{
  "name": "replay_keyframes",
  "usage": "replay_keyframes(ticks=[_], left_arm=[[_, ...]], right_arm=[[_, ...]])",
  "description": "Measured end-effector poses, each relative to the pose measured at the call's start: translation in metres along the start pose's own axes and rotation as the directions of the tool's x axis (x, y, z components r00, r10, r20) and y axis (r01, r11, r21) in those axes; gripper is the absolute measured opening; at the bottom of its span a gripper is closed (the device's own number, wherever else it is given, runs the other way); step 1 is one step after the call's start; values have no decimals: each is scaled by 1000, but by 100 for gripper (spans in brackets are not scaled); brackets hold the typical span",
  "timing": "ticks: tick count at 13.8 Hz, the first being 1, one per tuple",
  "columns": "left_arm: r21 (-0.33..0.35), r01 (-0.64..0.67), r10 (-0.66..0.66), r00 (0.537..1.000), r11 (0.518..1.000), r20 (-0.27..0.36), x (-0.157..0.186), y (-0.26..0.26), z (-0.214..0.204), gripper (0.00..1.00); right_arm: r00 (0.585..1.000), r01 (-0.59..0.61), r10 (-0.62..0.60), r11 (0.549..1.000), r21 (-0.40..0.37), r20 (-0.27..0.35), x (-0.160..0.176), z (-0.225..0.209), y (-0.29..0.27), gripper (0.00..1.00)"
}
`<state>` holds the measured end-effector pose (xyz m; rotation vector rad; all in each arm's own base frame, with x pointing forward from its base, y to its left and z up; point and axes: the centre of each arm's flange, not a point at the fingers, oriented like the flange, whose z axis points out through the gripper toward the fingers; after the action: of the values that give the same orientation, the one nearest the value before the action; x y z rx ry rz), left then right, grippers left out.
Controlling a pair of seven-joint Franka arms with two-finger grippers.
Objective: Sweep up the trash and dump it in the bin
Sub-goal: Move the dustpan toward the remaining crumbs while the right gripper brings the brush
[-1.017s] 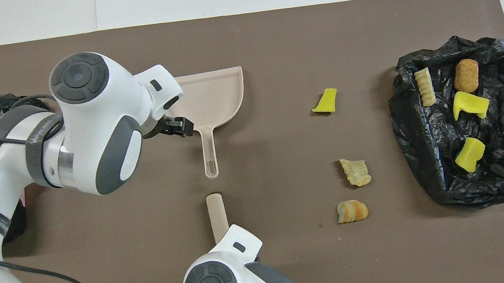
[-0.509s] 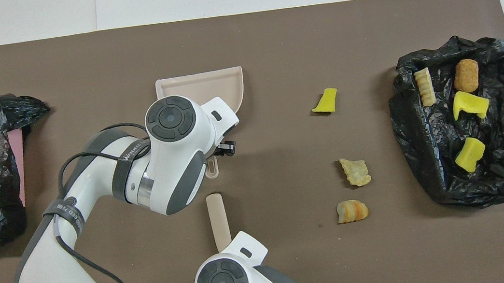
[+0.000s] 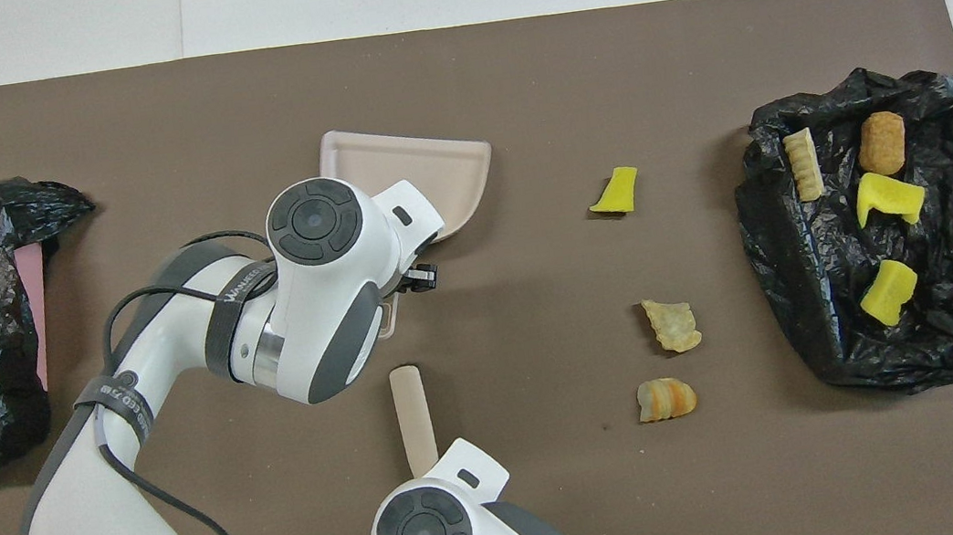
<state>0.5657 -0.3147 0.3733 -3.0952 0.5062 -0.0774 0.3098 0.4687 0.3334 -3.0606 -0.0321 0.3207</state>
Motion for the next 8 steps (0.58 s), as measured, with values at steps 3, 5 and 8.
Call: replay_keyframes(ticks=[3, 5, 8], left_arm=[[17, -60, 60, 998, 998, 3, 8, -38, -29, 33], [22, -109, 109, 994, 994, 6, 10, -66, -47, 33], [28, -213, 212, 977, 977, 12, 4, -119, -76, 33]], right_arm=[[999, -51, 51, 999, -7, 2, -9, -2, -4, 26], [997, -80, 80, 996, -34, 9, -21, -10, -5, 26], [988, -153, 155, 983, -98, 16, -29, -45, 18, 26]])
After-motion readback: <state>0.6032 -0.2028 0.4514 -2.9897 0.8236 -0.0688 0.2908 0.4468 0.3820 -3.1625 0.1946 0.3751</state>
